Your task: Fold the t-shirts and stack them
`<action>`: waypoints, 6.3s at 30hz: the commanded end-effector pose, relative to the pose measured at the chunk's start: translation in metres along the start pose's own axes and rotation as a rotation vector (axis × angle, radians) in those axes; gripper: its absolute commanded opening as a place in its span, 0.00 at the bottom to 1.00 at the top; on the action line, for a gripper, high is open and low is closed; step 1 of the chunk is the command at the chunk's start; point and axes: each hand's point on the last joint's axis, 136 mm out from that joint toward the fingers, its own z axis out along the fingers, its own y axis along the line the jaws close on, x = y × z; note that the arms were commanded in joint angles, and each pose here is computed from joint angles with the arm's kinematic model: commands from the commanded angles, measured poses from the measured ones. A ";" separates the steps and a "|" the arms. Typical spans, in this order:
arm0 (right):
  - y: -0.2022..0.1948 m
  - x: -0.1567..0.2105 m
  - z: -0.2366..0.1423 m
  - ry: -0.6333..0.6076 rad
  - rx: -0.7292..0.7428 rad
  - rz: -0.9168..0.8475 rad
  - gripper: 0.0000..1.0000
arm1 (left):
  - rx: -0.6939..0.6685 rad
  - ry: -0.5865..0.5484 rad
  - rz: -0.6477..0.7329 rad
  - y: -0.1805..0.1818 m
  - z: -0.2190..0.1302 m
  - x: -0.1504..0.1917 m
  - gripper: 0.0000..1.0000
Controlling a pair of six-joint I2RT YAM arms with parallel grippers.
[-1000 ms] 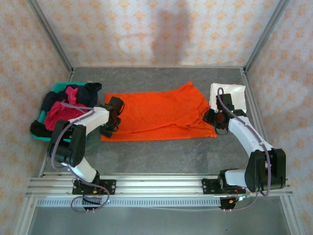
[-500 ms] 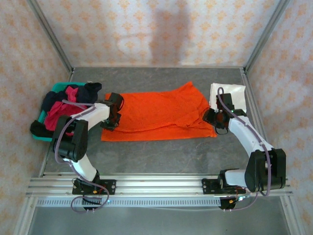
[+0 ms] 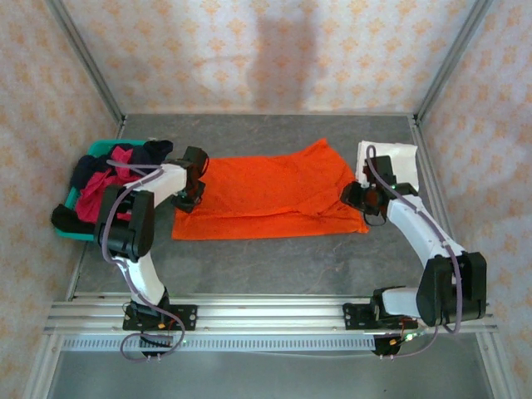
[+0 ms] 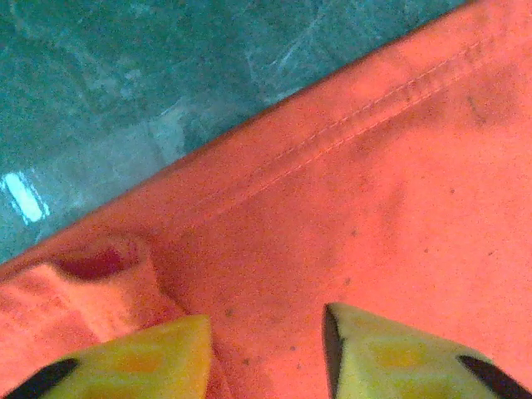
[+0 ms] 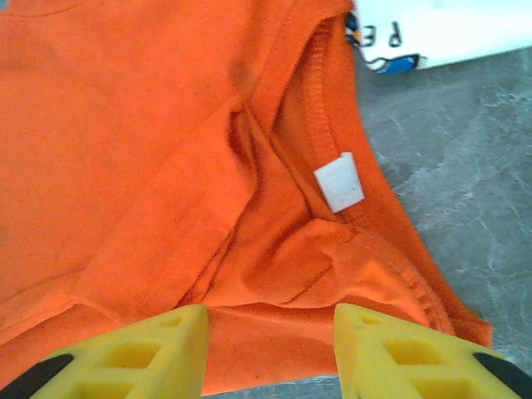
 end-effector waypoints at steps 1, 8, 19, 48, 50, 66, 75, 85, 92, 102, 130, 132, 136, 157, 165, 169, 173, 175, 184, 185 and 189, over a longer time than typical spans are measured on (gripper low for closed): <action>0.028 -0.001 -0.003 0.000 -0.069 -0.102 0.44 | -0.003 -0.037 0.027 -0.003 -0.011 -0.012 0.54; 0.092 0.041 0.028 0.110 -0.137 -0.297 0.45 | 0.055 -0.078 0.095 0.002 -0.051 -0.007 0.79; 0.109 0.069 0.093 0.254 -0.097 -0.158 0.38 | 0.144 0.157 0.057 0.004 -0.015 0.090 0.76; 0.062 -0.060 0.126 0.105 0.030 -0.091 0.41 | 0.155 -0.029 0.260 -0.042 -0.036 0.038 0.80; 0.053 -0.060 0.135 0.128 0.039 -0.073 0.41 | 0.139 -0.024 0.260 -0.046 -0.026 0.036 0.80; 0.003 0.013 0.129 0.275 0.124 -0.074 0.39 | 0.010 0.032 0.230 0.037 0.016 0.055 0.79; 0.038 -0.038 0.102 0.123 0.034 -0.110 0.41 | 0.089 -0.072 0.319 0.006 -0.028 0.038 0.85; 0.066 -0.118 0.093 -0.082 0.040 -0.133 0.49 | -0.002 -0.299 0.382 -0.060 -0.058 -0.045 0.89; 0.072 -0.117 0.098 -0.075 0.008 -0.112 0.49 | -0.152 -0.325 0.358 -0.080 -0.028 -0.067 0.72; 0.061 -0.100 0.100 -0.047 0.027 -0.118 0.49 | -0.219 -0.360 0.287 -0.096 -0.005 -0.089 0.62; 0.059 -0.090 0.096 -0.036 0.010 -0.113 0.49 | -0.234 -0.103 0.202 -0.081 0.068 -0.078 0.16; 0.058 -0.092 0.094 -0.043 0.016 -0.116 0.49 | -0.204 -0.073 0.178 -0.081 0.071 -0.073 0.08; 0.059 -0.101 0.092 -0.059 0.028 -0.105 0.49 | -0.158 -0.059 0.161 -0.084 0.073 -0.072 0.00; 0.051 -0.123 0.131 0.027 0.041 -0.043 0.41 | -0.070 -0.101 0.231 -0.112 0.024 -0.080 0.00; 0.045 -0.133 0.148 0.016 0.079 -0.069 0.41 | -0.074 -0.117 0.239 -0.114 0.029 -0.075 0.00; 0.055 -0.160 0.153 -0.036 0.074 -0.081 0.46 | -0.071 -0.125 0.235 -0.113 0.026 -0.076 0.00; 0.060 -0.179 0.168 -0.061 0.083 -0.102 0.48 | -0.059 -0.139 0.227 -0.111 0.019 -0.078 0.00; 0.062 -0.184 0.176 -0.051 0.088 -0.104 0.48 | -0.063 -0.144 0.226 -0.110 0.018 -0.079 0.00; 0.065 -0.186 0.207 -0.003 0.072 -0.097 0.39 | -0.141 -0.178 0.173 -0.095 0.021 -0.086 0.56; 0.065 -0.185 0.210 0.006 0.074 -0.096 0.35 | -0.143 -0.183 0.168 -0.096 0.021 -0.087 0.62; 0.066 -0.186 0.207 0.006 0.069 -0.090 0.07 | -0.158 -0.192 0.159 -0.099 0.021 -0.091 0.65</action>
